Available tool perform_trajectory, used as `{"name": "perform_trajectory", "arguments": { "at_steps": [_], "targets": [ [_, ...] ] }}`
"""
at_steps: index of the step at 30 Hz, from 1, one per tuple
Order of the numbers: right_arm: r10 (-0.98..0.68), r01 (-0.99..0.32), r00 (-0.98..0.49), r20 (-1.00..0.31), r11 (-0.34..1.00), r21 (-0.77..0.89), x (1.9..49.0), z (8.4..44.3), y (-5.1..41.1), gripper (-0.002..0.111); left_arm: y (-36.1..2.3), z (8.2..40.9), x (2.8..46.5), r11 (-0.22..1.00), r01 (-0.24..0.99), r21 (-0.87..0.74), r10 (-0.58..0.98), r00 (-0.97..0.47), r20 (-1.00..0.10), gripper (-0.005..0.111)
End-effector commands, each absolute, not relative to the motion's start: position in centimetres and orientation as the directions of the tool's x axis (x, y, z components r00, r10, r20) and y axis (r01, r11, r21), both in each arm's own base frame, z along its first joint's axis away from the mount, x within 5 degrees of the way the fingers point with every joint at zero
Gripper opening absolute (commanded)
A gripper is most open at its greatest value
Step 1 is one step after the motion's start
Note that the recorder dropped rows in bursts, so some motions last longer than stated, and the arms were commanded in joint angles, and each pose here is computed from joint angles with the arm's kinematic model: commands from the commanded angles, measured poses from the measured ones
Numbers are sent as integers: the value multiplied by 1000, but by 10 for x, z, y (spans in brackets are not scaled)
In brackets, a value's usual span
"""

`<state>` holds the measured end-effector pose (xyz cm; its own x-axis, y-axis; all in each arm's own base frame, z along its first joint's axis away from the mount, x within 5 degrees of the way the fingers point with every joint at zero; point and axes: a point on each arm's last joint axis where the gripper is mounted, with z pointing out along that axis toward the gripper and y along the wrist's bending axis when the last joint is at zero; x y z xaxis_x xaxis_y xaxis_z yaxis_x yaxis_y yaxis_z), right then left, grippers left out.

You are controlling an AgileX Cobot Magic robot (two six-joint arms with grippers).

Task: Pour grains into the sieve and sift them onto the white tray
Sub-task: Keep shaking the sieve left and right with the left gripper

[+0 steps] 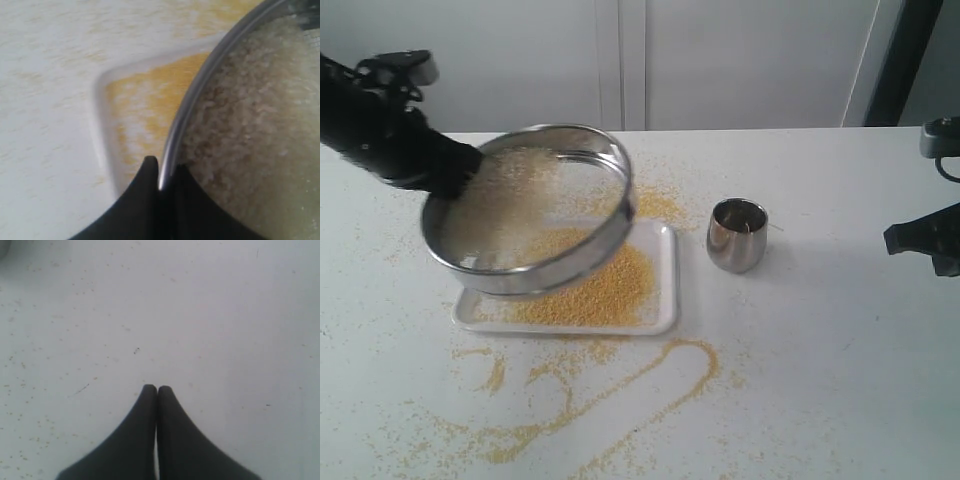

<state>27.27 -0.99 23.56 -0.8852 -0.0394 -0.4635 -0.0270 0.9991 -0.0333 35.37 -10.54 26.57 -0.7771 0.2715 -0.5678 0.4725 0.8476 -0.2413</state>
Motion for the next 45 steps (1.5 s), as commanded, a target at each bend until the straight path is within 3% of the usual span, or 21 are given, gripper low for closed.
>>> {"name": "perform_trajectory", "arguments": {
  "at_steps": [1,3,6,8,9,11,14,16,18,20,21,24,26,28,32,34,37,41,45],
  "targets": [
    [-35,-22,-882,-470,999,-33,272,236,-11,0,-83,277,352,915,319,-247,145,-831,-537,0],
    [-35,-22,-884,-467,999,-33,271,236,-11,0,-57,276,355,936,201,-289,29,-862,-506,0],
    [-35,-22,-883,-468,999,-33,271,236,-11,0,-85,277,349,878,367,-306,154,-824,-546,0],
    [-35,-22,-882,-470,999,-33,272,236,-11,0,-107,273,342,841,490,-228,305,-779,-548,0],
    [-35,-22,-882,-470,999,-33,272,236,-11,0,-104,272,342,852,489,-187,330,-779,-533,0],
    [-35,-22,-882,-470,999,-33,272,236,-11,0,-79,272,347,926,358,-123,257,-833,-490,0],
    [-35,-22,-882,-470,999,-33,272,236,-11,0,-50,279,350,964,180,-197,63,-871,-487,0],
    [-35,-22,-882,-470,999,-33,272,236,-11,0,-71,279,349,922,257,-290,72,-849,-523,0],
    [-35,-22,-881,-473,999,-34,272,236,-11,0,-111,267,343,855,442,-271,242,-803,-545,0],
    [-35,-22,-880,-474,999,-34,272,236,-11,0,-130,256,335,816,550,-177,405,-763,-504,0],
    [-35,-22,-880,-474,999,-34,272,236,-11,0,-125,254,335,838,532,-120,424,-773,-472,0],
    [-35,-22,-880,-474,999,-34,272,236,-11,0,-77,267,344,958,287,-13,248,-850,-465,0],
    [-35,-22,-880,-474,999,-34,272,236,-11,0,-46,280,346,982,187,-17,153,-850,-503,0],
    [-35,-22,-880,-474,999,-34,272,236,-11,0,-42,281,346,984,158,-84,92,-849,-520,0],
    [-35,-21,-874,-485,999,-34,273,237,-11,0,-99,258,338,879,424,-217,254,-803,-538,0],
    [-35,-21,-871,-490,999,-35,273,237,-11,0,-113,252,334,846,490,-208,325,-785,-528,0],
    [-35,-21,-871,-490,999,-35,273,237,-11,0,-92,254,339,879,435,-194,284,-806,-520,0],
    [-35,-21,-871,-490,999,-35,273,237,-11,0,-60,260,348,919,259,-296,72,-850,-521,0],
    [-35,-21,-871,-490,999,-35,273,237,-11,0,-105,244,343,855,420,-304,212,-818,-536,0]
  ]
}}
